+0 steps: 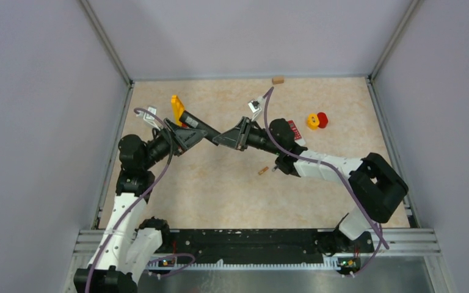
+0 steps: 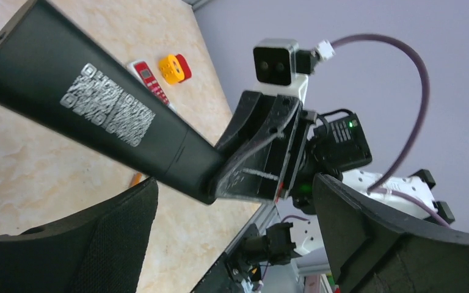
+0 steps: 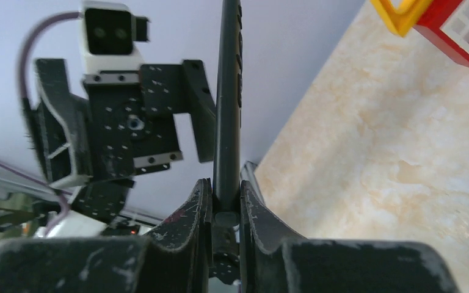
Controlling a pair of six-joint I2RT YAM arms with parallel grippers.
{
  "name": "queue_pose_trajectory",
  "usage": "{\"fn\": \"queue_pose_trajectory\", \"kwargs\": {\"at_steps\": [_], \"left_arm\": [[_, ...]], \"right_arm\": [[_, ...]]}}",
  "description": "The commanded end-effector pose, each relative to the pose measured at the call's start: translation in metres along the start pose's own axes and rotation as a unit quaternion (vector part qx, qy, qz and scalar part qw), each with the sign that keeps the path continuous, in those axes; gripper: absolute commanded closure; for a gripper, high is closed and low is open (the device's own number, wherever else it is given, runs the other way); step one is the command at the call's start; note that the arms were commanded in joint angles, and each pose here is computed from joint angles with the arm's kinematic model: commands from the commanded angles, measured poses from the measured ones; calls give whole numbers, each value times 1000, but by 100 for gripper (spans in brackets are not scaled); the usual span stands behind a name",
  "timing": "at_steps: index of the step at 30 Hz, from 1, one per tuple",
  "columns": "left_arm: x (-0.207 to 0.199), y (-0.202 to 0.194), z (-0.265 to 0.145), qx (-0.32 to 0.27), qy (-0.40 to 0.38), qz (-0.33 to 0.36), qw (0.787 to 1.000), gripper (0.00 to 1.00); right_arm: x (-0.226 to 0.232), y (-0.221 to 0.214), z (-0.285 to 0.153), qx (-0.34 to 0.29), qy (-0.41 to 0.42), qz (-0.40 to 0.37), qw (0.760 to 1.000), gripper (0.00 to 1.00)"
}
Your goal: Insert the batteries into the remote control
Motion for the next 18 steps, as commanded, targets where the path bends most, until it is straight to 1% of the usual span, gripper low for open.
{"fn": "queue_pose_trajectory", "kwargs": {"at_steps": [1,4,7,11,14,18], "left_arm": [[-27,12,-5,-30,-59,25,997,1],[-27,15,-5,-35,-51,21,998,3],[-23,16,-4,-45,-41,12,998,8],[-20,21,-2,-74,-38,5,997,21],[-24,28,0,-96,-56,7,994,25],[-26,32,2,-102,-72,2,992,40]], "right_arm": [[73,17,-14,-10,133,3,991,100],[77,17,-16,-8,138,5,990,100],[80,17,-18,-7,143,12,990,100],[77,13,-16,15,137,49,989,100],[73,10,-15,29,118,86,989,100],[69,8,-15,30,107,108,988,100]]}}
Point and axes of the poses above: each gripper's point midway between its finger pads, its own z axis out along the fingers, its own x axis along the line the jaws close on, y = z × x, the point moved 5 cm from there along -z, back along the fingers, and after that the axes turned 9 degrees about z, right-handed, at the moved point
